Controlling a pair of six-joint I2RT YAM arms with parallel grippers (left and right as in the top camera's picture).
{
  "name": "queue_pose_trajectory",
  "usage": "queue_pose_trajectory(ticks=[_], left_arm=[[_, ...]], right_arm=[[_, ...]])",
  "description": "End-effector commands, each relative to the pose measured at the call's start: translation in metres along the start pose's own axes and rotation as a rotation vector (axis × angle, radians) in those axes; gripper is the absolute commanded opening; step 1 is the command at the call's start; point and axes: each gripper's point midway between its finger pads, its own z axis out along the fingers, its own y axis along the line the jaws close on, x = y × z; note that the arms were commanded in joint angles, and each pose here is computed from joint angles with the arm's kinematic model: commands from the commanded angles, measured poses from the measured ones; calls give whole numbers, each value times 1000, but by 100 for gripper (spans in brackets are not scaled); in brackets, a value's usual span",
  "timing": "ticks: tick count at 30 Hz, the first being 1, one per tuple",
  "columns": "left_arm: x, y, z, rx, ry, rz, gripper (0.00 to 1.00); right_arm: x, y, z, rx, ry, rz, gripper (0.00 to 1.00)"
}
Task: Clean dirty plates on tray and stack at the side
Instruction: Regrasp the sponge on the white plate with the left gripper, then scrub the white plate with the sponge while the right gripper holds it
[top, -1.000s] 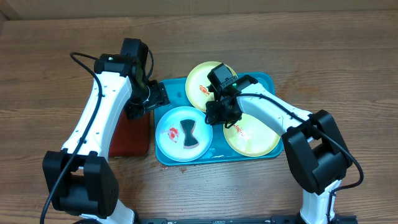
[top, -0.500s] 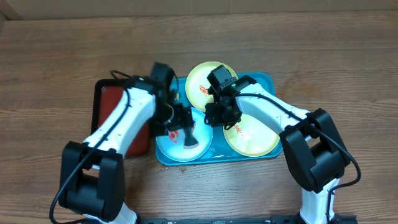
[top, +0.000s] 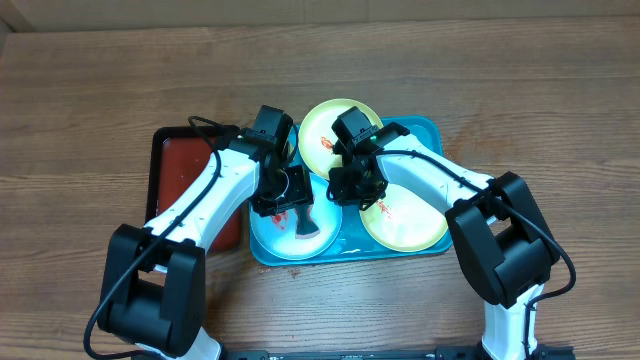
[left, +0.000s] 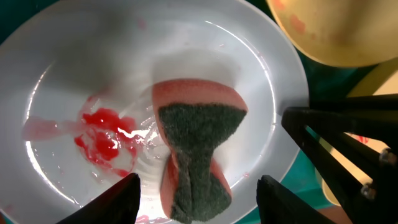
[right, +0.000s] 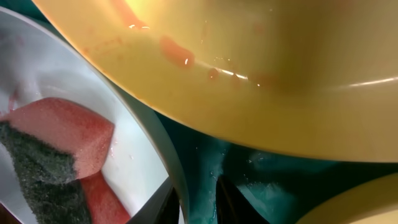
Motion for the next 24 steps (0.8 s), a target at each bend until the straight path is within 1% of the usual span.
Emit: queue_pose_trajectory(ticks=[1, 2, 4, 6, 12, 13, 15, 17, 18, 21, 22, 24], left_arm=[[5, 3, 16, -21, 40, -45, 57], [7, 2, 19, -16, 55, -44, 54], [12, -3, 27, 0, 88, -40, 44], [16, -5, 33, 4, 109, -36, 39], [13, 1, 38, -31, 101, -34, 40], [10, 7, 38, -62, 84, -35, 40], [6, 15, 38, -109, 58, -33, 37], [4, 20, 37, -135, 45, -32, 30], [4, 21, 37, -143, 43, -32, 24], [4, 21, 37, -142, 43, -33, 17], [4, 21, 37, -142, 43, -32, 12], [4, 21, 37, -142, 43, -32, 6]], right_arm=[[0, -2, 5, 1, 6, 14, 22], [0, -2, 5, 1, 6, 14, 22], [0, -2, 5, 1, 6, 14, 22], [0, -2, 5, 2, 7, 14, 22], [0, -2, 5, 1, 5, 13, 22], [-1, -2, 5, 1, 4, 13, 22], [-1, -2, 5, 1, 4, 13, 22], [-1, -2, 5, 1, 4, 13, 21], [-1, -2, 5, 1, 4, 13, 22], [-1, -2, 5, 1, 4, 13, 22], [-1, -2, 5, 1, 4, 13, 22], [-1, -2, 5, 1, 4, 13, 22]])
